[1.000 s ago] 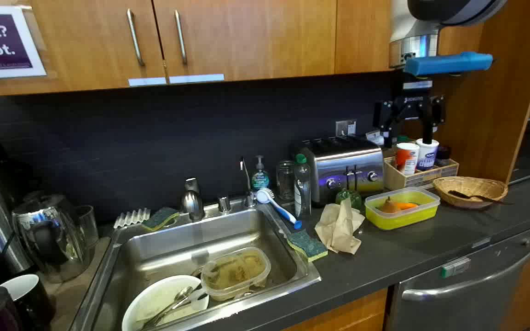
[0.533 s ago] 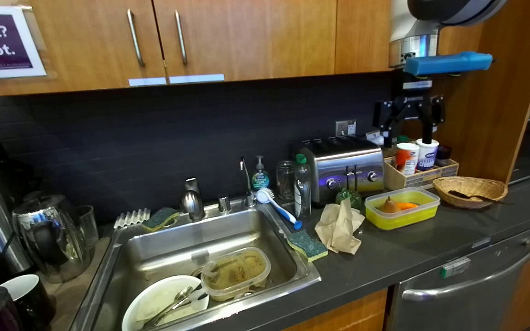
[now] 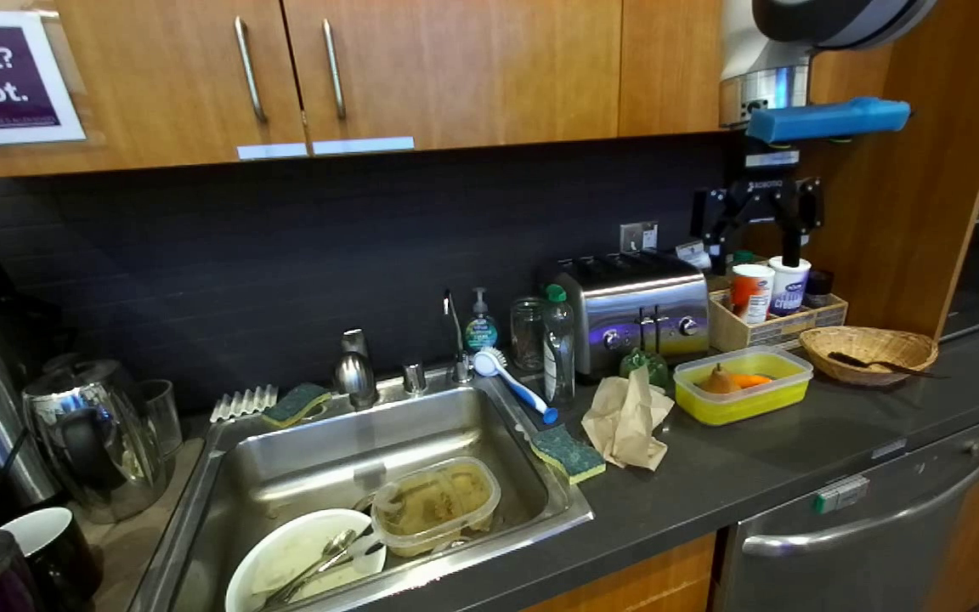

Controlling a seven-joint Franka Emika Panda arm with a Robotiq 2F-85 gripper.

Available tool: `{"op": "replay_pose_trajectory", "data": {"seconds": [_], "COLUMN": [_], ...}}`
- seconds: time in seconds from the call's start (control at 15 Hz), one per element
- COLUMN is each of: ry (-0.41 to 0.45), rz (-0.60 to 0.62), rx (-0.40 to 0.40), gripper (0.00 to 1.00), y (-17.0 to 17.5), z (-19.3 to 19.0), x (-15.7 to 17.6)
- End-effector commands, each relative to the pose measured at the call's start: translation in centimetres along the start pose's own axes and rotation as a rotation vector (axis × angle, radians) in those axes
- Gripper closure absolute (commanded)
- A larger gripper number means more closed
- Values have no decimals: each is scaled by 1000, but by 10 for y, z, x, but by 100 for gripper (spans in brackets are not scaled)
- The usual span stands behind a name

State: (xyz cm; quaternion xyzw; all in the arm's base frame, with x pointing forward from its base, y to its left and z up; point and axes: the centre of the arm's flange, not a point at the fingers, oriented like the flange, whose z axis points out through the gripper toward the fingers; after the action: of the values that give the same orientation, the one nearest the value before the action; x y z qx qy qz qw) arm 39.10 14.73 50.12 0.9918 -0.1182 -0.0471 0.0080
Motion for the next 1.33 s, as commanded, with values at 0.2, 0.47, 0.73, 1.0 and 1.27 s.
{"op": "replay_pose_trajectory", "data": {"seconds": [0.2,0.47,0.73,1.0,1.27], "ry": [-3,-44,-79,-88,-99], "rz": [25,90,96,58,49], "rx": [-95,-72,-32,-9,3], "gripper": [0,0,0,0,0], "y": [31,62,94,112,115], "z": [13,24,34,44,54], "x": [9,23,47,73,102]}}
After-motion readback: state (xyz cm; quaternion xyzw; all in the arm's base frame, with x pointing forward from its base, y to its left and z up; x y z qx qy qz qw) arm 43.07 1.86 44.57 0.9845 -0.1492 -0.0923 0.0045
